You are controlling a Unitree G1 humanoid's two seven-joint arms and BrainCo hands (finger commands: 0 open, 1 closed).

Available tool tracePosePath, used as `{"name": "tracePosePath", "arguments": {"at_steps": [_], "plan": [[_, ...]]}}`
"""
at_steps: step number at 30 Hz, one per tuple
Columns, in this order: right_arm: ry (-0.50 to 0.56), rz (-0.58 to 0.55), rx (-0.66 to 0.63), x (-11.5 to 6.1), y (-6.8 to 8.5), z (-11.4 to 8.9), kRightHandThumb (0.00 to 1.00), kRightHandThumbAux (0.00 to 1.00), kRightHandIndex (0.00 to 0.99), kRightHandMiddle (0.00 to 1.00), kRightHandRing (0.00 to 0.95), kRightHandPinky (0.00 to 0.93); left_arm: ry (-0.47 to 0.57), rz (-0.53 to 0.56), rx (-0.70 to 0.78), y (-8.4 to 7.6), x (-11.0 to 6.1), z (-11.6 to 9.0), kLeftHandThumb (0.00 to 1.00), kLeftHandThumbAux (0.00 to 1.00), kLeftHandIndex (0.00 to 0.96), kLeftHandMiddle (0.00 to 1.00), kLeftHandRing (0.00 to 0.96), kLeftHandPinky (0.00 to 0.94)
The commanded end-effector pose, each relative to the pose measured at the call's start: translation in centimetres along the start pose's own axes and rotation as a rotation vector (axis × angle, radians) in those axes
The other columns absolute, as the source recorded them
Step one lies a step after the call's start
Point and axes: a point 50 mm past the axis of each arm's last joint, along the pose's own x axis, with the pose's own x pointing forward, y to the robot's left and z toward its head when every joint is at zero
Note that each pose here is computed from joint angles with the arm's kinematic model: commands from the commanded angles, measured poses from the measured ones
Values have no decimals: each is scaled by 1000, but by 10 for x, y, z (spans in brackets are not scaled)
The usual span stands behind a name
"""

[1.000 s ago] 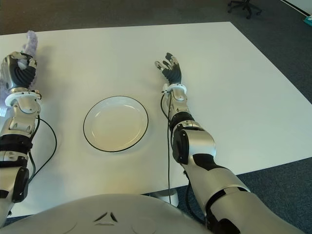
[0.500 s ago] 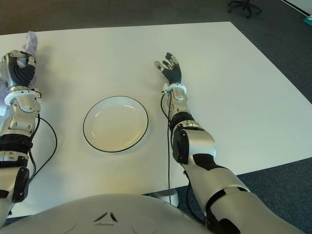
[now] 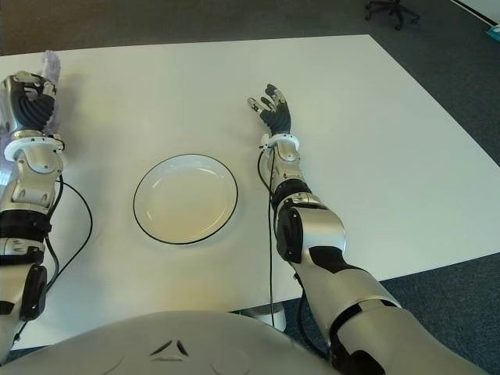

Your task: Put the doll into the plate.

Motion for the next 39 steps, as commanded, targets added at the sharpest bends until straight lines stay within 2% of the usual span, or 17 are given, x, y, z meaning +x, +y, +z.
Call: {"name": "tracePosePath", "arguments": {"at_steps": [1,10,16,28,39], "plan": [[151,-25,22,-13,-2,-34,311,835,125,111,120,161,-30,-3,29,3,5,7,840,618,837,859,859,860],[152,-21,21,-13,-2,-34,296,844,121,110,117,158,-53,-15,14,6,11,17,851,613,816,852,853,865],[153,-20,29,-13,-2,-34,310,848,137,112,118,157,-88,1,21,10,21,28,862,604,809,846,848,860],[154,-21,33,-13,-1,-34,314,839,144,116,121,163,-127,8,78,13,29,33,793,584,770,828,837,850],[153,-24,36,-13,-1,-34,315,832,141,116,122,162,-122,21,81,12,31,34,791,593,774,835,840,863]]}}
